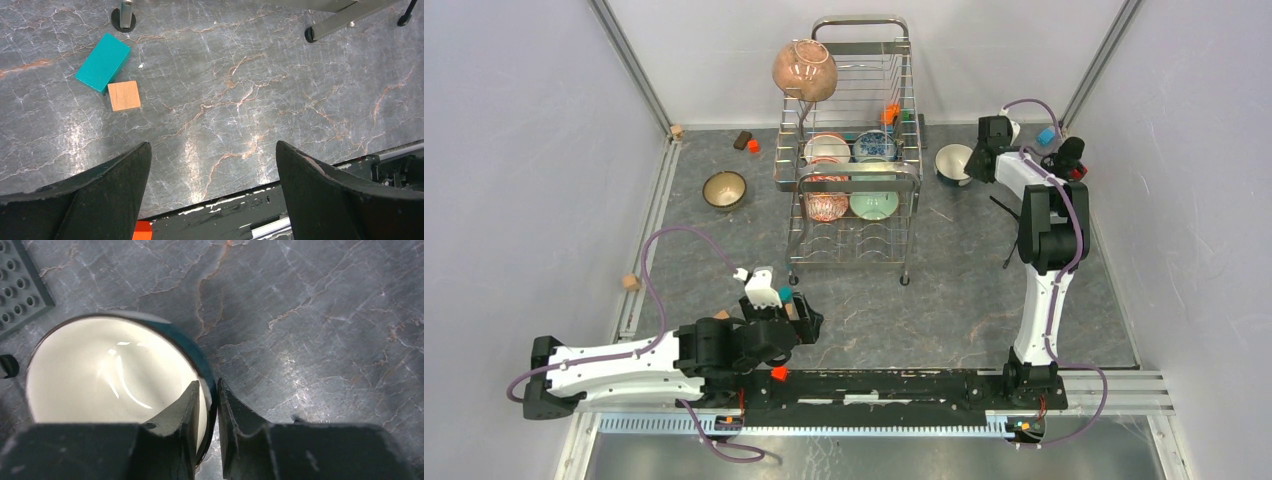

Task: Unload the bowls from the dish rack
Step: Place the bowl at the center of the board.

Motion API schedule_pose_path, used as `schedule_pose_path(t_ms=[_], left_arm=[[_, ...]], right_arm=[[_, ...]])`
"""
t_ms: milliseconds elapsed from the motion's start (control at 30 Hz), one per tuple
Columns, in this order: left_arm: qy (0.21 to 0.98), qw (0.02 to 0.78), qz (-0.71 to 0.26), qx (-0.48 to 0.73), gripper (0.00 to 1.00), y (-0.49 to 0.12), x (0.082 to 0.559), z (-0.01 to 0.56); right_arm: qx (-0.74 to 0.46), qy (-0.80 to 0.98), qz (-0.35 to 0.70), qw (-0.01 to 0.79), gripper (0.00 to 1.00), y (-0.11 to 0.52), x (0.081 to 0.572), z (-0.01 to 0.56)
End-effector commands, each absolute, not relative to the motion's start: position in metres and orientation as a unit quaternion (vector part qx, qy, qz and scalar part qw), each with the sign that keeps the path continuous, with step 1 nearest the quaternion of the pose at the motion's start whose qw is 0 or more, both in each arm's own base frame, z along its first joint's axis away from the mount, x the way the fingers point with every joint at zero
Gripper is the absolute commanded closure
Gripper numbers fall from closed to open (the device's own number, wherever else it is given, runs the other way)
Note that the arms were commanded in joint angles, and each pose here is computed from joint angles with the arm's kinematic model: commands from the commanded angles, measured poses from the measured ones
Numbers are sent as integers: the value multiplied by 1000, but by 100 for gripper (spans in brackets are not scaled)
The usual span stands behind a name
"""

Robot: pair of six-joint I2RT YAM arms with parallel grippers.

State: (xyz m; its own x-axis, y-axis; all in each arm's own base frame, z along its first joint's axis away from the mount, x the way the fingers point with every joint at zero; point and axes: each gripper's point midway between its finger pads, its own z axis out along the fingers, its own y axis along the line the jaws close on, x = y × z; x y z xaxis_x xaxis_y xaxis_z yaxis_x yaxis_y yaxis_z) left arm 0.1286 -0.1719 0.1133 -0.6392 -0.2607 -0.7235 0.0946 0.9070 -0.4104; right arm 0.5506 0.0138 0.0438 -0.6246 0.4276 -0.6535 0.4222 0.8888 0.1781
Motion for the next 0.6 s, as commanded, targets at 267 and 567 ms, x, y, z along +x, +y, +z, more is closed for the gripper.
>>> schedule_pose_path(t_ms=[267,567], left_arm=[[876,422,-221,-80,0,-164,129,113],[859,462,-211,-58,0,-156,139,147]], right_arm=[[226,891,26,392,53,15,550,76],[205,866,65,451,33,24,544,151]])
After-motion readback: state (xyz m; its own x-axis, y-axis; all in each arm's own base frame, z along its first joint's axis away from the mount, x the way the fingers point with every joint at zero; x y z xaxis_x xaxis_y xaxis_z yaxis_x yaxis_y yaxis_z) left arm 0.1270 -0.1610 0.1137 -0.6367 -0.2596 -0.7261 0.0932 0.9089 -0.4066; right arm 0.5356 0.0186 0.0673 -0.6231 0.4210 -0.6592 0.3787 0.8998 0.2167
